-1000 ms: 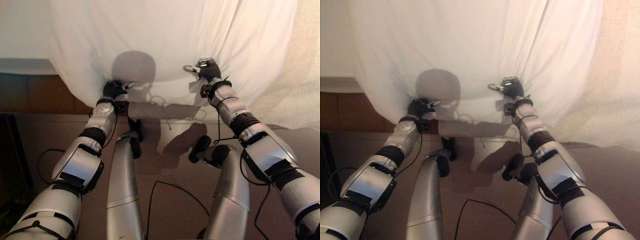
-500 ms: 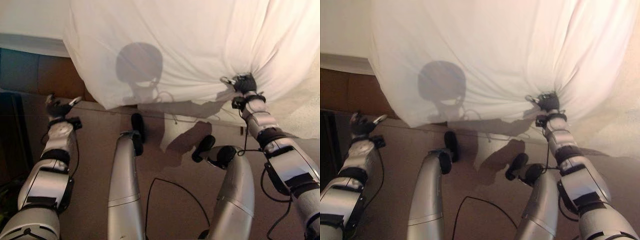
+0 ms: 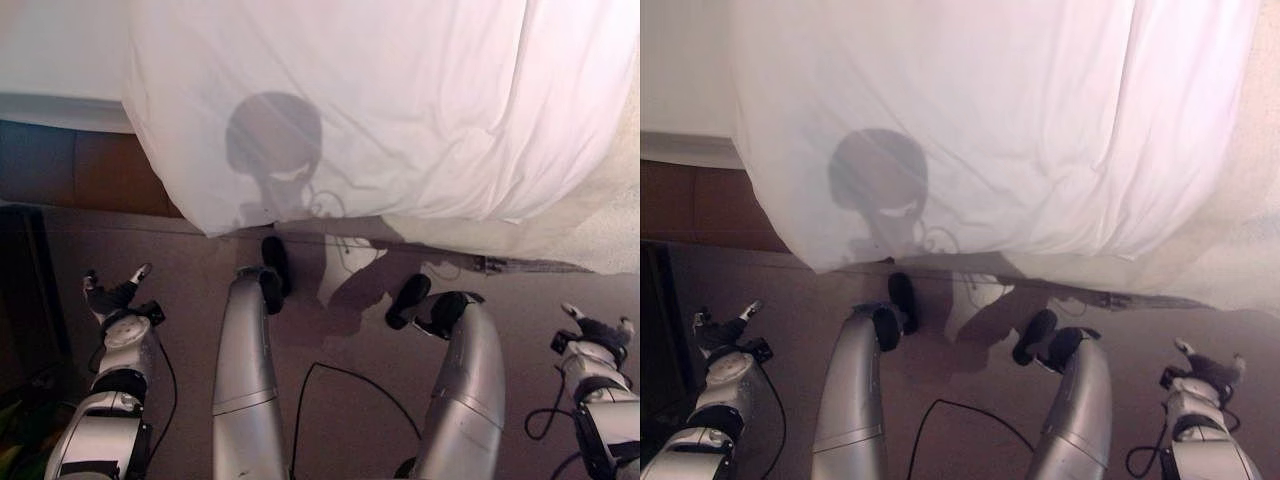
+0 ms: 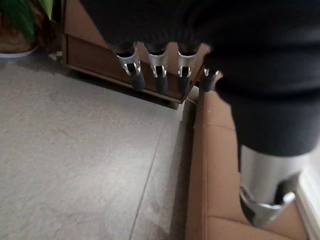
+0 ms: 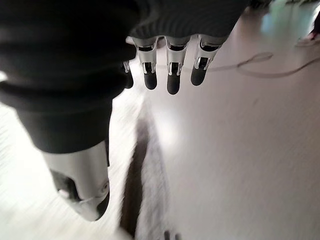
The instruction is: Make the bed
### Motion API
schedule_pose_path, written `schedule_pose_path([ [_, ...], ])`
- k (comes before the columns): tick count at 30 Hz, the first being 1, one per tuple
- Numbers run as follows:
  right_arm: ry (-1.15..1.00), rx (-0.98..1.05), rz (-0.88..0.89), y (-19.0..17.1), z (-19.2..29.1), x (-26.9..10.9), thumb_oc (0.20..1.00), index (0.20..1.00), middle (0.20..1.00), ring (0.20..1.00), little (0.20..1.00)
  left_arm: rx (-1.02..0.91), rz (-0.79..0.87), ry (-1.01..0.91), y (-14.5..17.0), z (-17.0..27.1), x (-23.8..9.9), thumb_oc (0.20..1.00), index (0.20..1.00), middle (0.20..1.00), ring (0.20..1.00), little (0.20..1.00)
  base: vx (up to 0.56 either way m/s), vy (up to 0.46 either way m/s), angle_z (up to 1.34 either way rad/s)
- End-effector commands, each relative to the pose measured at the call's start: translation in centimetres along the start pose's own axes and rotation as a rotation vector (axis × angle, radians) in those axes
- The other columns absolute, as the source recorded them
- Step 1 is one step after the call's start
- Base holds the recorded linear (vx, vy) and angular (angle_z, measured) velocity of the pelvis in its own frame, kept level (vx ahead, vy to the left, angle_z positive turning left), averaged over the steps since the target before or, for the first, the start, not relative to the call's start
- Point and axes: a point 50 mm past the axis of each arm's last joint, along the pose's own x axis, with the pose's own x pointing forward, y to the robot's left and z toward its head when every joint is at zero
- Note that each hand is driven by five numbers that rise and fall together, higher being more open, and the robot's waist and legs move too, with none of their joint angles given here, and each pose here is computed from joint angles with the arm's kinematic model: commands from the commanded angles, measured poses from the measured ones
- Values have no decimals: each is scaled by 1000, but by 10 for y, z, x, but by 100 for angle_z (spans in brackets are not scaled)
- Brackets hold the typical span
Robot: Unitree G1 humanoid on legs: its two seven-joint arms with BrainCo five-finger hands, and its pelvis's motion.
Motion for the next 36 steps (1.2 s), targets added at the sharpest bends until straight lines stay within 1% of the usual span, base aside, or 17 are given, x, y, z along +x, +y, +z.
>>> schedule_pose_path([
  [1, 21, -40, -142, -37, -2, 12, 1000, 1000, 1000, 1000, 1000, 30, 77, 39, 24, -21, -2, 1000, 1000, 1000, 1000, 1000, 0, 0, 0],
  [6, 21, -77, -82, -27, -14, 7, 1000, 1000, 1000, 1000, 1000, 117, -6, 61, 19, -41, -14, 1000, 1000, 1000, 1000, 1000, -2, -6, 1],
  [8, 17, -82, 9, -9, -20, -1, 1000, 1000, 1000, 1000, 1000, 160, -49, 80, 17, -50, -19, 1000, 1000, 1000, 1000, 1000, 26, -19, 4],
  [9, 20, -138, 105, 2, -32, -8, 1000, 1000, 1000, 1000, 1000, 213, -116, 128, 15, -70, -31, 1000, 1000, 1000, 1000, 1000, 35, -1, 2],
  [10, 19, -135, 105, 2, -31, -8, 1000, 1000, 1000, 1000, 1000, 211, -117, 126, 14, -69, -30, 1000, 1000, 1000, 1000, 1000, 92, 7, -1],
  [11, -22, -256, 240, 16, -40, -17, 1000, 1000, 1000, 1000, 1000, 307, -231, 177, 13, -92, -44, 1000, 1000, 1000, 1000, 1000, 100, 31, -5],
  [13, -29, -273, 276, 18, -44, -20, 1000, 1000, 1000, 1000, 1000, 329, -256, 197, 18, -98, -46, 1000, 1000, 1000, 1000, 1000, 117, 9, -6],
  [14, -2, -305, 337, 19, -62, -27, 1000, 1000, 1000, 1000, 1000, 340, -296, 251, 22, -116, -60, 1000, 1000, 1000, 1000, 1000, 98, -33, -9],
  [16, 17, -325, 376, 20, -72, -32, 1000, 1000, 1000, 1000, 1000, 350, -344, 278, 23, -126, -69, 1000, 1000, 1000, 1000, 1000, 159, -57, -3],
  [17, 59, -399, 455, 22, -95, -43, 1000, 1000, 1000, 1000, 1000, 417, -393, 329, 33, -142, -79, 1000, 1000, 1000, 1000, 1000, 161, -52, 12],
  [18, 59, -399, 455, 21, -95, -43, 1000, 1000, 1000, 1000, 1000, 417, -393, 330, 33, -142, -80, 1000, 1000, 1000, 1000, 1000, 145, -46, 17],
  [21, 166, -467, 516, 13, -132, -59, 1000, 1000, 1000, 1000, 1000, 511, -471, 419, 46, -166, -100, 1000, 1000, 1000, 1000, 1000, 138, 12, 19],
  [22, 216, -525, 558, 9, -150, -68, 1000, 1000, 1000, 1000, 1000, 586, -540, 445, 54, -178, -114, 1000, 1000, 1000, 1000, 1000, 77, 23, 9],
  [26, 305, -564, 566, -2, -177, -83, 1000, 1000, 1000, 1000, 1000, 598, -539, 505, 66, -190, -128, 1000, 1000, 1000, 1000, 1000, 27, 12, 2],
  [27, 346, -573, 566, -6, -187, -90, 1000, 1000, 1000, 1000, 1000, 655, -566, 516, 71, -196, -134, 1000, 1000, 1000, 1000, 1000, 29, 25, 5],
  [33, 395, -609, 588, -12, -204, -103, 1000, 1000, 1000, 1000, 1000, 707, -533, 562, 88, -202, -138, 1000, 1000, 1000, 1000, 1000, -10, 17, 7],
  [36, 409, -642, 607, -14, -207, -104, 1000, 1000, 1000, 1000, 1000, 757, -569, 592, 95, -207, -142, 1000, 1000, 1000, 1000, 1000, -13, 26, 4],
])
